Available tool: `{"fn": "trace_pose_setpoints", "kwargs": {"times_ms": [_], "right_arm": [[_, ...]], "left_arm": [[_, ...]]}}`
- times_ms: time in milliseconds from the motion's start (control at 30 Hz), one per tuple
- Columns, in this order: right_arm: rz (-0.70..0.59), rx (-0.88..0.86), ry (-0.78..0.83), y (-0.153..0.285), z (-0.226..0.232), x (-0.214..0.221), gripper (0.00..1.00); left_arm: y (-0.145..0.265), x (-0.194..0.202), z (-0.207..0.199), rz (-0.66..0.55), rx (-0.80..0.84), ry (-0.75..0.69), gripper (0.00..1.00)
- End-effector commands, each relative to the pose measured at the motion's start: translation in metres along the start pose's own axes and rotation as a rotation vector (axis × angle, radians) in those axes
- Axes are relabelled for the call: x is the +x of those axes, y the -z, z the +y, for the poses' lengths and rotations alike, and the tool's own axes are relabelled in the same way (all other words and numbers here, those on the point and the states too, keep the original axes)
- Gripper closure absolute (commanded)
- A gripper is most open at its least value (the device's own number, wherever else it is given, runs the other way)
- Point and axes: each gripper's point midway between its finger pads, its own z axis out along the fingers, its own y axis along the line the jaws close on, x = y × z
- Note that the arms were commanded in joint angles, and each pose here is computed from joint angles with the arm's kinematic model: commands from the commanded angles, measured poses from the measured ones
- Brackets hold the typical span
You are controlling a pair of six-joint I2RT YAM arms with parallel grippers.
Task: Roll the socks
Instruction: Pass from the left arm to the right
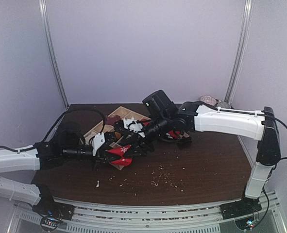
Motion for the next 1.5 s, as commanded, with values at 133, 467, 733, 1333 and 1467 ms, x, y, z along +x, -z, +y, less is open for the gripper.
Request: {"fn": "trace_pose_setpoints", "kwargs": {"times_ms": [133, 467, 733, 1333, 1467], "right_arm": [[0.007, -0.015, -0.077, -0.018, -0.007, 0.006, 0.40], [0.005, -0.029, -0.125, -0.022, -0.011, 0.009, 0.57], [0.018, -0.077, -0.160, -0.027, -0.005, 0.016, 0.53], [-0.041, 0.005, -0.264, -0.018, -0.027, 0.009, 0.98], [-0.114, 0.110, -0.257, 0.002, -0.047, 0.003, 0.98]], "left_arm": [[0.004, -0.022, 0.005, -0.053, -0.025, -0.049, 1.00], [0.005, -0.023, 0.005, -0.055, -0.030, -0.053, 1.00], [0.009, -0.030, 0.007, -0.077, -0.040, -0.065, 1.00], [0.034, -0.051, 0.048, -0.126, -0.302, -0.032, 0.73], [0.071, -0.071, 0.065, -0.209, -0.448, 0.017, 0.43]]}}
